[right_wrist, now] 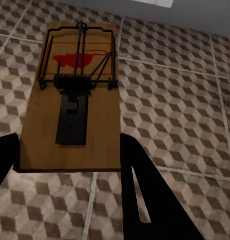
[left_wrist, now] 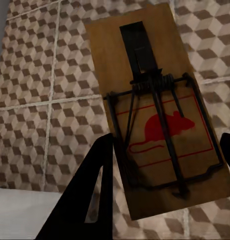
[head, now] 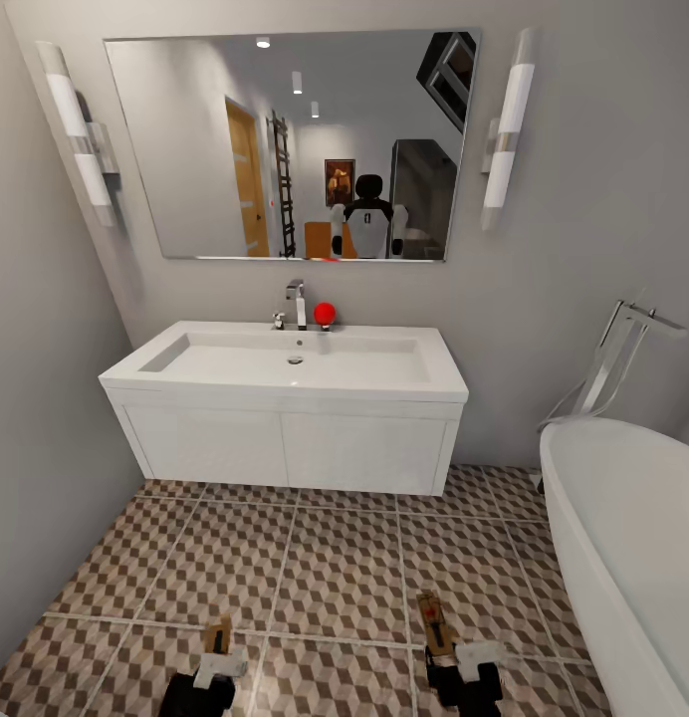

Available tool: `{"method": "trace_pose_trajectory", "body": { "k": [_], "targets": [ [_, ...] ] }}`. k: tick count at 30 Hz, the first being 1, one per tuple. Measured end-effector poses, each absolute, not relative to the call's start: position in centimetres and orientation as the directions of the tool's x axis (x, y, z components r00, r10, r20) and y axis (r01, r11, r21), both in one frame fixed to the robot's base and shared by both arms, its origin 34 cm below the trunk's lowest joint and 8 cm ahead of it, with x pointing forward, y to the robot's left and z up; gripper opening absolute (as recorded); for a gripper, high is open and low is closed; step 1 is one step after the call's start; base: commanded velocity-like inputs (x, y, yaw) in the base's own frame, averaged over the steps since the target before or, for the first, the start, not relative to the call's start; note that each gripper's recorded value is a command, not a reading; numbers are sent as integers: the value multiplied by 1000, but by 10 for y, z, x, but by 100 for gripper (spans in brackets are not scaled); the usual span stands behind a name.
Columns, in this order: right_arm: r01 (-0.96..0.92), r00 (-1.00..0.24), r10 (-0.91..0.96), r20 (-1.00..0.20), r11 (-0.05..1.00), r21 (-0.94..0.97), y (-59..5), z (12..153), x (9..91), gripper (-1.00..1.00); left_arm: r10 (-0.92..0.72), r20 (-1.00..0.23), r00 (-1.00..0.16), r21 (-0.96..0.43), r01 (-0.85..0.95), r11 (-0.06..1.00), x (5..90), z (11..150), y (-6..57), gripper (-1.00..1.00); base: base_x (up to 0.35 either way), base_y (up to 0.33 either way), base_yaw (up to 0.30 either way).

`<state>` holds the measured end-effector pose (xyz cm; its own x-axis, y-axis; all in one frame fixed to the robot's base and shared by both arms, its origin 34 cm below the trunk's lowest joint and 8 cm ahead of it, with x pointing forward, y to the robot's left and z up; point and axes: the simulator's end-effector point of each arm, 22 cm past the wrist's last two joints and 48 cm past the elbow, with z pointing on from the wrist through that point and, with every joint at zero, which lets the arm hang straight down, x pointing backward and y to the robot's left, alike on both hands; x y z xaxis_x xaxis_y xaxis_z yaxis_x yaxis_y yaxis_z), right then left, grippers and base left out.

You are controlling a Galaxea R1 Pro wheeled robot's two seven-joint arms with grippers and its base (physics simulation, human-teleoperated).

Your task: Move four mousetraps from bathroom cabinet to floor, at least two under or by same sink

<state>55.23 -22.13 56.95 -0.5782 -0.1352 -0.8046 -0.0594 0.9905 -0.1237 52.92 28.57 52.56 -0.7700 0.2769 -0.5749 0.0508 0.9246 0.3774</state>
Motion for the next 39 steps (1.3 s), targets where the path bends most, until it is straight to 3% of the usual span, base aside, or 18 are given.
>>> {"method": "trace_pose_trajectory", "body": {
  "k": [7,15,25,39],
  "targets": [
    [32,-653,-108,-749,985,-170,-210,615,614,-100,273,-477,-835,331,118,936,598,568,244,-100,0,0,0],
    [41,-688,-110,-717,981,-190,-204,686,708,-100,180,-408,-895,192,108,975,602,579,226,-100,0,0,0],
    [38,-699,-113,-707,980,-194,-201,701,723,-100,129,-427,-895,175,58,983,611,586,241,-100,0,0,0],
    [38,-696,-117,-708,979,-200,-201,703,724,-100,119,-516,-848,127,61,990,642,620,204,-100,0,0,0]
  ]
}}
